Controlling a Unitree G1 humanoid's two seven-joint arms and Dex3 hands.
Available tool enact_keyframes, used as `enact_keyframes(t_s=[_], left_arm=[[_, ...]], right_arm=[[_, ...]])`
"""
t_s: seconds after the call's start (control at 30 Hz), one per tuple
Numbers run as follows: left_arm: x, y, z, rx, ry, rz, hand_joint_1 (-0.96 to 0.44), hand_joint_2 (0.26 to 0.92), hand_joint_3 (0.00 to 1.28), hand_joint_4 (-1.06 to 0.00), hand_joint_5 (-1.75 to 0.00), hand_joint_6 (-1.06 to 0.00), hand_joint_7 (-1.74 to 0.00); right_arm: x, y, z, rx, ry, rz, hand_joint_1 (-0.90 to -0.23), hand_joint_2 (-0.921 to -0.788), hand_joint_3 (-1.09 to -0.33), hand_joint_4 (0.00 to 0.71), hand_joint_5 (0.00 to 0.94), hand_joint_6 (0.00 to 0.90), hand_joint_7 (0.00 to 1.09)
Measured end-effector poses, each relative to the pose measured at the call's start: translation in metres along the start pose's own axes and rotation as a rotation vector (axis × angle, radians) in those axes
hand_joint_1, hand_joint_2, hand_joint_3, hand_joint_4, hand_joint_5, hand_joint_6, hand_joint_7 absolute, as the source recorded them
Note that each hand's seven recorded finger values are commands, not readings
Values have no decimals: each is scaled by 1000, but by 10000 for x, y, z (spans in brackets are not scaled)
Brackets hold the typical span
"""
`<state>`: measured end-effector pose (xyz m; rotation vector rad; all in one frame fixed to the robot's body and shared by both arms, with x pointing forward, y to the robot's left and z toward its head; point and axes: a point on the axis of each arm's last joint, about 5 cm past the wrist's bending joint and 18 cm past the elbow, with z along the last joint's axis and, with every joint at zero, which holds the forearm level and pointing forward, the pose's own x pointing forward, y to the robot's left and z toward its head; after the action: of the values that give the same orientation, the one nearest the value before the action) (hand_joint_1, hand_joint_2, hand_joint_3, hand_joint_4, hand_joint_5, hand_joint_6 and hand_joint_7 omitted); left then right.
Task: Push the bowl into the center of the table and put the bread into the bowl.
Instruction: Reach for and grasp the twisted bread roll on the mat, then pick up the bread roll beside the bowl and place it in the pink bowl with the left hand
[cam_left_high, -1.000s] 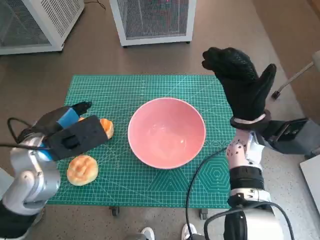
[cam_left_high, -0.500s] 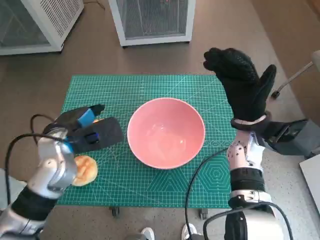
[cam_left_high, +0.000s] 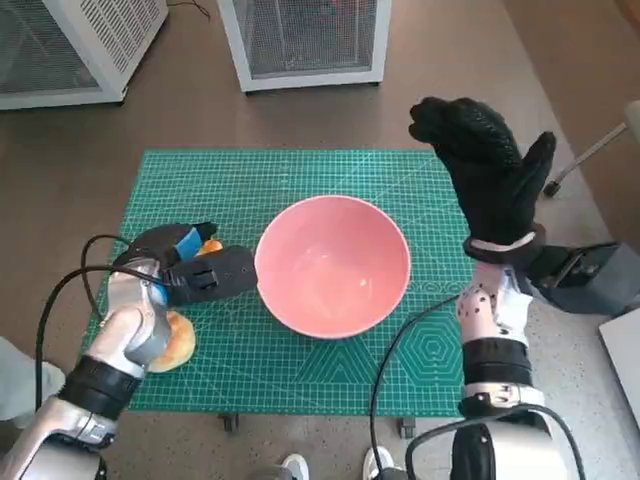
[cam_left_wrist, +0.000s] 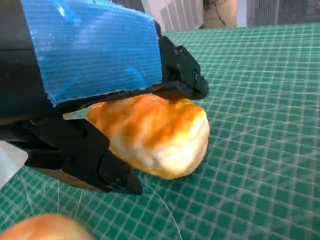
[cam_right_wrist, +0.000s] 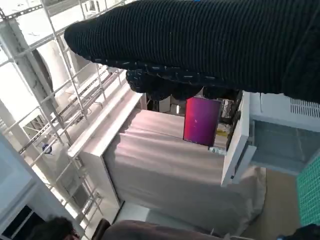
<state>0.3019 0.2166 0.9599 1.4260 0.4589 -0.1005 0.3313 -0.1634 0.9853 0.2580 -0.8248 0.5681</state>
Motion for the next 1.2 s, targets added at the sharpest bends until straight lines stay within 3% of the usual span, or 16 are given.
enact_keyframes(t_s=[0.1, 0.13, 0.2, 0.27, 0.3, 0.33, 0.4, 0.57, 0.83, 1.2], left_arm=[[32, -3, -5, 12, 2, 13, 96, 883, 62, -682, -161, -633, -90], [41, -5, -8, 21, 4, 16, 191, 897, 103, -641, -586, -675, -100], [58, -9, -14, 43, 11, 21, 273, 909, 139, -603, -960, -727, -120], [70, -13, -21, 58, 18, 19, 316, 915, 152, -590, -1147, -761, -161], [75, -16, -24, 63, 22, 17, 332, 917, 153, -589, -1215, -750, -253], [78, -16, -26, 66, 24, 16, 215, 918, 150, -592, -1287, -686, -544], [82, -15, -26, 70, 27, 14, 112, 920, 148, -587, -1359, -639, -789], [80, -7, -31, 76, 26, 10, 21, 919, 135, -571, -1422, -633, -986], [-9, 73, -54, 21, -18, 50, 3, 920, 119, -598, -1292, -608, -1161], [-371, 422, 81, -87, -167, 257, 2, 920, 77, -684, -1115, -607, -1244]], right_arm=[[-7, 0, 5, 2, 0, -2, -467, -921, -442, 513, 2, 681, 7], [-11, 0, 4, 4, 1, -3, -467, -921, -440, 514, 2, 682, 8], [-19, -1, 6, 7, 2, -4, -466, -921, -439, 515, 2, 684, 8], [-22, -1, 9, 8, 3, -4, -466, -921, -438, 516, 3, 685, 9], [-22, -1, 11, 8, 2, -3, -466, -921, -438, 517, 3, 687, 10], [-20, -1, 15, 9, 1, -2, -466, -921, -438, 518, 3, 688, 10], [-19, -1, 18, 9, 0, -1, -465, -921, -439, 518, 3, 689, 10], [-20, -2, 28, 11, -5, -1, -462, -921, -442, 518, 2, 689, 10], [-50, 12, 11, 20, -3, -4, -456, -921, -444, 516, 1, 688, 9], [-51, 25, -1, 26, -2, 4, -460, -921, -440, 525, 4, 688, 8]])
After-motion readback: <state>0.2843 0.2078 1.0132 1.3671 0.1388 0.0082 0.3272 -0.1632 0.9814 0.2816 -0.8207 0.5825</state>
